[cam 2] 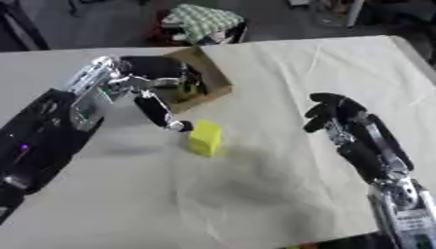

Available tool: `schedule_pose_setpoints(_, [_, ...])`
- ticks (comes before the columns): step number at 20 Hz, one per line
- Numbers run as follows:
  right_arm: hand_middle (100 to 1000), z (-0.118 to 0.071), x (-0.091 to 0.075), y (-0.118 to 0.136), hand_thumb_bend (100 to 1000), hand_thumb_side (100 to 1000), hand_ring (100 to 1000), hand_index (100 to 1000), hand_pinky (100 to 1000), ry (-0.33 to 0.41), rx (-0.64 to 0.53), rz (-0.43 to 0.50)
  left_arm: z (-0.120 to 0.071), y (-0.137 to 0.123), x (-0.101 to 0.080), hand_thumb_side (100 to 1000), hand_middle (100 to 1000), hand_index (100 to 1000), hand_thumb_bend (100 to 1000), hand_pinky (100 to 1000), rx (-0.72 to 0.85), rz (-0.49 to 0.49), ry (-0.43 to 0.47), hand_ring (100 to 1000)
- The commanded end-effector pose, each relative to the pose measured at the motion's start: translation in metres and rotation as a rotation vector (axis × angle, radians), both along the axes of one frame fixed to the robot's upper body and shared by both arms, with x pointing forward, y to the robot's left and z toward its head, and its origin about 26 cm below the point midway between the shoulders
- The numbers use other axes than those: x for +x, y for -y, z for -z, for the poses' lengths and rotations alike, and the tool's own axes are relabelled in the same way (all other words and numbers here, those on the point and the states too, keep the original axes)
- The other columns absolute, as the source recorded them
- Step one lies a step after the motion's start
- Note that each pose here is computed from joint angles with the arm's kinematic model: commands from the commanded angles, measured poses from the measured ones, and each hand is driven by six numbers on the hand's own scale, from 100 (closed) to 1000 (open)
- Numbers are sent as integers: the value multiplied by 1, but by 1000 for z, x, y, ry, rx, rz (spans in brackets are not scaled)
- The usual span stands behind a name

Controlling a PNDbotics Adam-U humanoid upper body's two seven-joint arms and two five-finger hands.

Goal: Pick up objects on the table and place them in the box.

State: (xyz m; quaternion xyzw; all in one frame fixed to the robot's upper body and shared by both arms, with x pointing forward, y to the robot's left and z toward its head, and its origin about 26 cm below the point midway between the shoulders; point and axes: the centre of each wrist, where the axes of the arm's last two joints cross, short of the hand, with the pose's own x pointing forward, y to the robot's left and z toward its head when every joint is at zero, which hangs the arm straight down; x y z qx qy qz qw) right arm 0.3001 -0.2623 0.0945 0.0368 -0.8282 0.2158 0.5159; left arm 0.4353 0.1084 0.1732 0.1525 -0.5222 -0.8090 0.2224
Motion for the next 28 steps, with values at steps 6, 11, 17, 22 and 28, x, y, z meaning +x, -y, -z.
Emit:
schedule_pose_setpoints(6, [575, -7, 1, 0, 100, 625, 548, 797, 589, 23, -5, -12, 9, 7, 4, 398, 783, 865, 458, 763, 63, 1, 33, 745])
schedule_pose_setpoints(11, [575, -7, 1, 0, 100, 625, 548, 797, 589, 23, -5, -12, 22, 8, 6, 379, 821, 884, 469, 785, 47, -49, 107, 771])
schedule_pose_setpoints(17, [574, -6, 1, -1, 100, 626, 548, 796, 589, 22, -4, -13, 39, 8, 9, 349, 691, 797, 416, 726, 44, -72, 126, 676])
schedule_pose_setpoints(22, [575, -6, 1, -1, 100, 625, 548, 796, 589, 21, -4, -13, 43, 8, 10, 237, 497, 631, 204, 672, -6, -68, 127, 576])
schedule_pose_setpoints(28, [575, -6, 1, 0, 100, 626, 548, 796, 589, 19, -4, -11, 16, -3, 13, 190, 408, 539, 100, 638, -196, -125, 209, 530])
